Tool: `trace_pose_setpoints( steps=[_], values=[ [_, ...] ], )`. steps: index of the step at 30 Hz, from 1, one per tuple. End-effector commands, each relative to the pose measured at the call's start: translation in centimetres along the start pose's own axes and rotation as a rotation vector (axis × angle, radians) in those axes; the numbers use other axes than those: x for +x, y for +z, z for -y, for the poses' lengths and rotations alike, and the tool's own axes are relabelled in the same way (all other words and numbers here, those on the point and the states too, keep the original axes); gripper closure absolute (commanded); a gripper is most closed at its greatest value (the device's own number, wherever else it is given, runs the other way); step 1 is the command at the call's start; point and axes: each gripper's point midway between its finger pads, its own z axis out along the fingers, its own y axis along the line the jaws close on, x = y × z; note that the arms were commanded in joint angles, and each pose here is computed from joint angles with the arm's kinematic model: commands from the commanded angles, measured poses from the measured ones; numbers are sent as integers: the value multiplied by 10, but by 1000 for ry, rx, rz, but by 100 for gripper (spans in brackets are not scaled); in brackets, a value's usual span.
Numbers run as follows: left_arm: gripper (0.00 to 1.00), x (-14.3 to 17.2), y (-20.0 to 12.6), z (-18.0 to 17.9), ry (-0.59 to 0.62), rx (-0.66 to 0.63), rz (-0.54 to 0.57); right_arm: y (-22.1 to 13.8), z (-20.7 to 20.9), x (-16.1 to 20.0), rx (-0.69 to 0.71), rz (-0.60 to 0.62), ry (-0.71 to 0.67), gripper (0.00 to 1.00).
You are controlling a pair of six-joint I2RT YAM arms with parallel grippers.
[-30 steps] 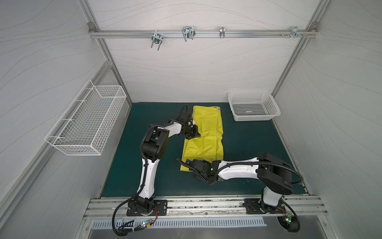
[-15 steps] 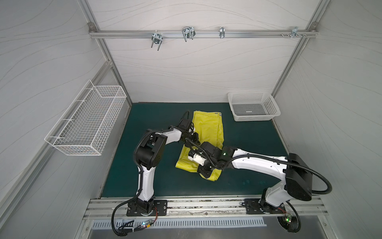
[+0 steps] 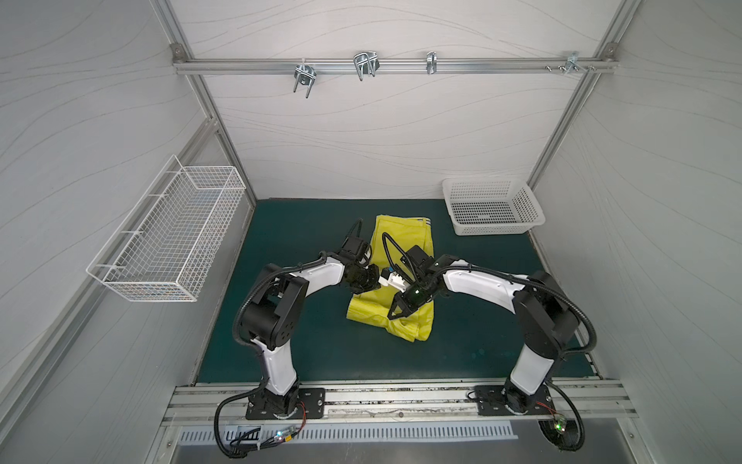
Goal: Roll up the long pants
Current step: Roll the long pant at the center of the board.
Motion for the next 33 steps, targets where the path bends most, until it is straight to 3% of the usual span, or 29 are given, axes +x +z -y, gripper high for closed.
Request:
trace_pose_setpoints(
  steps=[1, 5, 10, 15, 22, 24, 27, 30, 31, 33],
  values=[
    [100, -7, -40, 8, 33, -48, 85, -2, 10, -9, -85, -7, 67, 100],
    [100, 2, -71, 9, 33, -60, 140, -3, 19, -21, -133, 12, 94, 100],
    [100, 21, -74, 18, 65, -40, 164, -2, 33, -28, -111, 3, 110, 100],
    [100, 34, -41, 13, 82, -82, 131, -7, 40, -36, -115, 20, 132, 100],
    [100, 34, 18, -24, 35, -171, 77, -21, 40, -37, -81, 45, 120, 100],
    [100, 32, 27, -28, 32, -187, 61, -30, 46, -33, -4, 59, 118, 91],
    [100, 29, 36, -31, 34, -196, 45, -57, 52, -23, 257, 118, 51, 85],
    [100, 26, 36, -35, 29, -191, 51, -87, 34, -16, 596, 185, -159, 63],
    [100, 23, 35, -36, 26, -183, 54, -93, 21, -16, 642, 203, -214, 59],
    [100, 20, 34, -38, 15, -174, 57, -95, 4, -12, 594, 228, -222, 59]
  ],
)
